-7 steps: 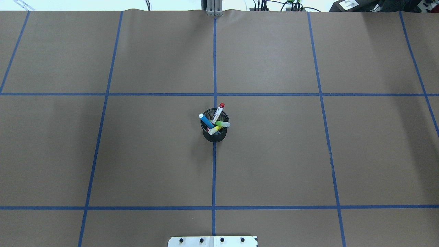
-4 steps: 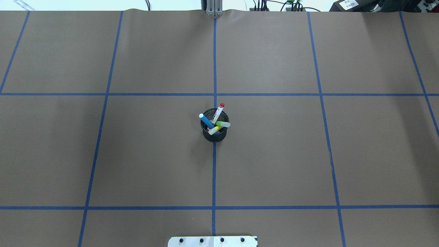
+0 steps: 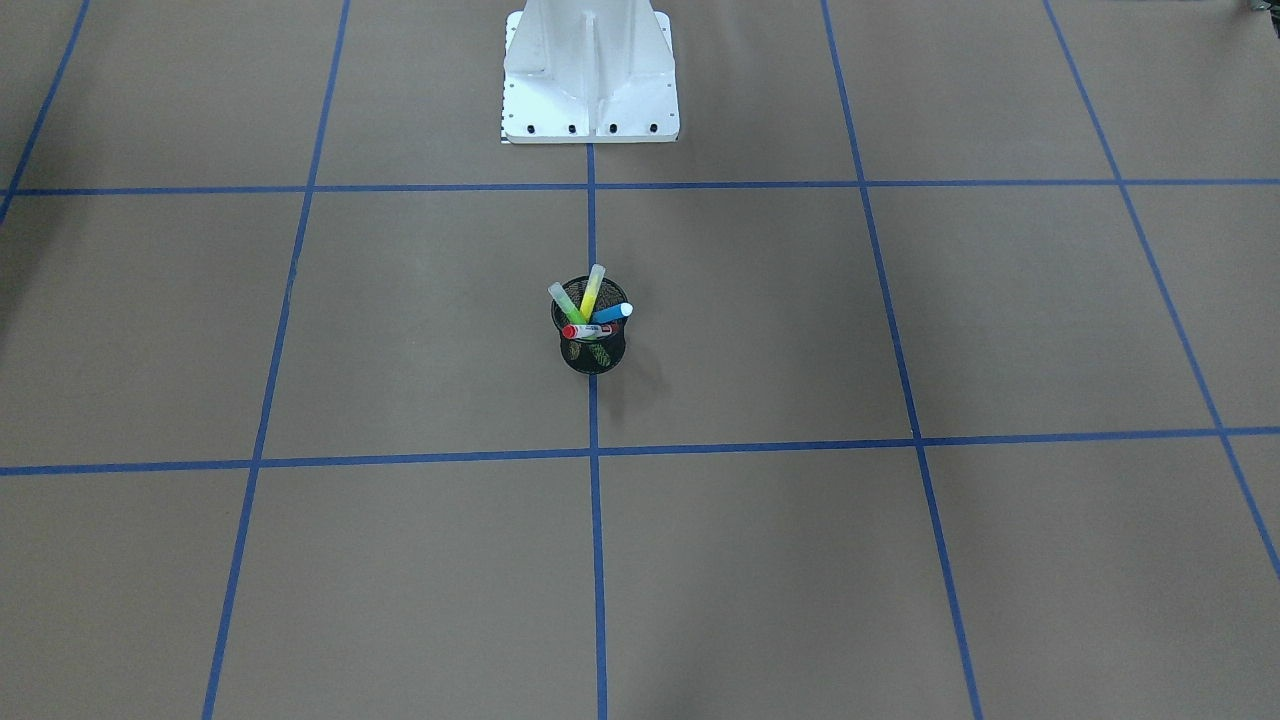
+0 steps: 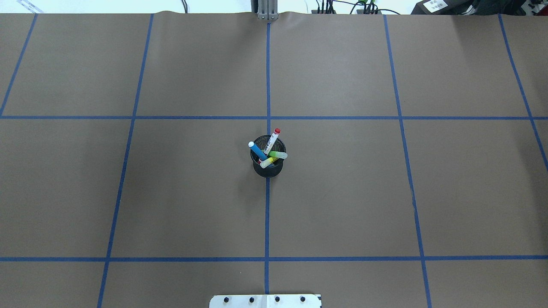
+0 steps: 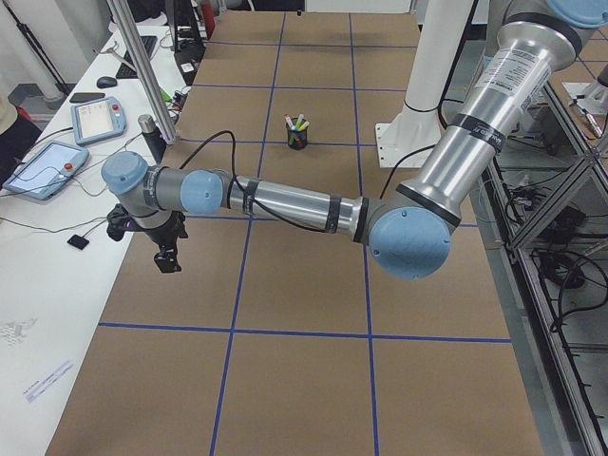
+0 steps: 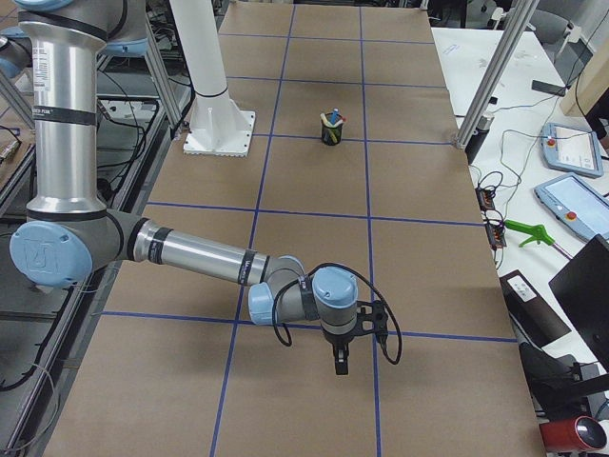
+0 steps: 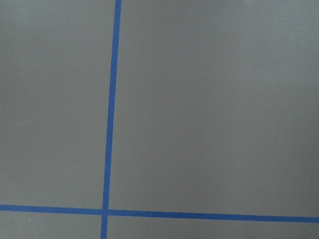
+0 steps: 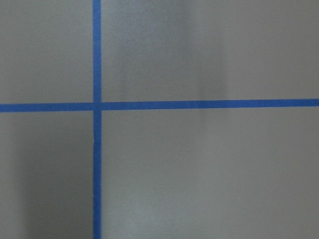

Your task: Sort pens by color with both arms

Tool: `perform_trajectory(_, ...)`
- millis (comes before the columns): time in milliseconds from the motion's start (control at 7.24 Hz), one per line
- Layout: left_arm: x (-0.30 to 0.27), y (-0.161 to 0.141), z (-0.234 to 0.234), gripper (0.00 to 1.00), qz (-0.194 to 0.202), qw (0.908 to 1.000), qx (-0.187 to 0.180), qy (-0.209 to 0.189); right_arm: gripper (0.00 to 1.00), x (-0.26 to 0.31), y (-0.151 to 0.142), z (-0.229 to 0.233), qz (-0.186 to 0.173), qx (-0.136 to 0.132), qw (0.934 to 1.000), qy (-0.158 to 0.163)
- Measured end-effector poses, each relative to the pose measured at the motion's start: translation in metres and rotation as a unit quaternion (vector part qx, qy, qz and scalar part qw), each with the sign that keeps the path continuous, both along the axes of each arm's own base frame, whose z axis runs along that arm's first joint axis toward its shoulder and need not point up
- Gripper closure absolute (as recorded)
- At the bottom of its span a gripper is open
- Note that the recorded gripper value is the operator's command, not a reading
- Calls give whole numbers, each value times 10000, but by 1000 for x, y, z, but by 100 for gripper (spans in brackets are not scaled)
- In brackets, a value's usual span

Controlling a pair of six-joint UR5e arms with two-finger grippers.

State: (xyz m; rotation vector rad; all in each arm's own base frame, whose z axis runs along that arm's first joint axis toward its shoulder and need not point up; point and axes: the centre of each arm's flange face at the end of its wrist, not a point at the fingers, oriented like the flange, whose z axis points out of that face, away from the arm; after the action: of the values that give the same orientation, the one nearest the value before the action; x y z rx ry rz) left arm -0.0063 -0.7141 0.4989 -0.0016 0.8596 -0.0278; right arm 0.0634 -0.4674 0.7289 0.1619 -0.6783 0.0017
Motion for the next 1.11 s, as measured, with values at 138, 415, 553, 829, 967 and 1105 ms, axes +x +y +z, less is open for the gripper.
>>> perform_trajectory(138,9,-6,-15,0,57,10000,46,28,0,0,-3,-16,171,-8,9999,-27)
perform_trajectory(415,29,-12,-32,0,168,9998,76,71,0,-22,-30,-108,594,-226,9978,-198)
perform_trajectory(553,37,-14,-42,0,158,9998,55,127,0,-37,-50,-159,663,-170,9972,-307)
perform_trajectory(829,54,-15,-65,0,91,9996,-15,282,0,-92,-110,-231,432,46,9981,-447)
perform_trajectory(967,66,-11,-80,0,48,9993,-54,370,0,-126,-162,-258,275,78,9987,-427)
perform_trajectory(1105,79,-5,-97,0,38,9988,-67,481,0,-162,-210,-286,142,158,9994,-281)
